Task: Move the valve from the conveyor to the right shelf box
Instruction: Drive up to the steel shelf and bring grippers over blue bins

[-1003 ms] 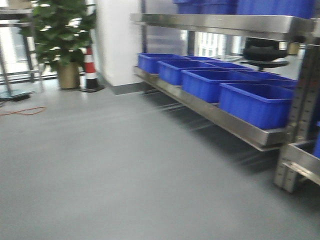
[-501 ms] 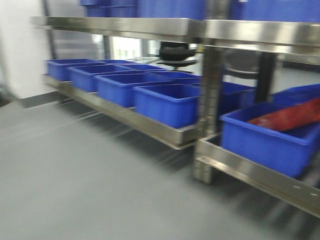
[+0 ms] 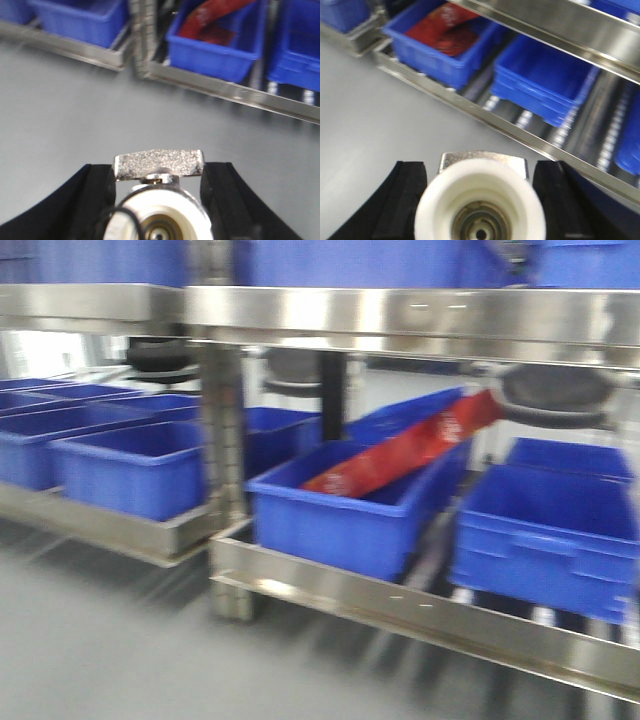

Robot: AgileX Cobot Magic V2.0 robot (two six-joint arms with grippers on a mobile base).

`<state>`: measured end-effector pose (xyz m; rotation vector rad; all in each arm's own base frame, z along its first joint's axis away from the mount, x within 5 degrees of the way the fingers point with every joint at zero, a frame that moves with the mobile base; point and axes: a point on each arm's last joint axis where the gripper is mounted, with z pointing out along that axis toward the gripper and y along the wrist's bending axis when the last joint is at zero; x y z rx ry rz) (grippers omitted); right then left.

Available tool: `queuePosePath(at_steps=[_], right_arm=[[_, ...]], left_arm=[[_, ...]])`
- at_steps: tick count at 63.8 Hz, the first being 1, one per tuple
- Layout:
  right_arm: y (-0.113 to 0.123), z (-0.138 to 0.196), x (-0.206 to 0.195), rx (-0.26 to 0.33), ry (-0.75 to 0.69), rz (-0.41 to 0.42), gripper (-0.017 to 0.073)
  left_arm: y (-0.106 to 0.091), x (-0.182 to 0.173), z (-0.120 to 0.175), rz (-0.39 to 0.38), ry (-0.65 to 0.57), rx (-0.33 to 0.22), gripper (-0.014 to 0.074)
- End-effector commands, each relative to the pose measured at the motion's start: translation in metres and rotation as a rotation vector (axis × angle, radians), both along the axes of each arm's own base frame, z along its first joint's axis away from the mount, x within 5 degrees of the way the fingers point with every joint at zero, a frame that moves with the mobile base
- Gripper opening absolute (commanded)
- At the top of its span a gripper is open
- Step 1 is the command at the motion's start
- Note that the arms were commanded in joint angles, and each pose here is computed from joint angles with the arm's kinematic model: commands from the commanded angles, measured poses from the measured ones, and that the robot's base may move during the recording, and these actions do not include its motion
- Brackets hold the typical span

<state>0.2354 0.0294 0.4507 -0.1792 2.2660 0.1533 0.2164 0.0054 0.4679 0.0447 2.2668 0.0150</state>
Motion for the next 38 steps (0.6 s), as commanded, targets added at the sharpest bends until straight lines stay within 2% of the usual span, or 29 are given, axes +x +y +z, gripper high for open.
queuePosePath(at_steps=[1, 38], right_arm=[[-0.0007, 0.0107, -0.0008, -0.003, -0.083, -0.003, -0.0154], [-0.0007, 0.0107, -0.0008, -0.003, -0.083, -0.003, -0.0154]], left_arm=[[-0.0020, -0.0030, 0.0086, -0.005, -0.061, -0.011, -0.0111], [-0.0020, -0.0030, 0.0086, -0.005, -0.061, -0.011, -0.0111]])
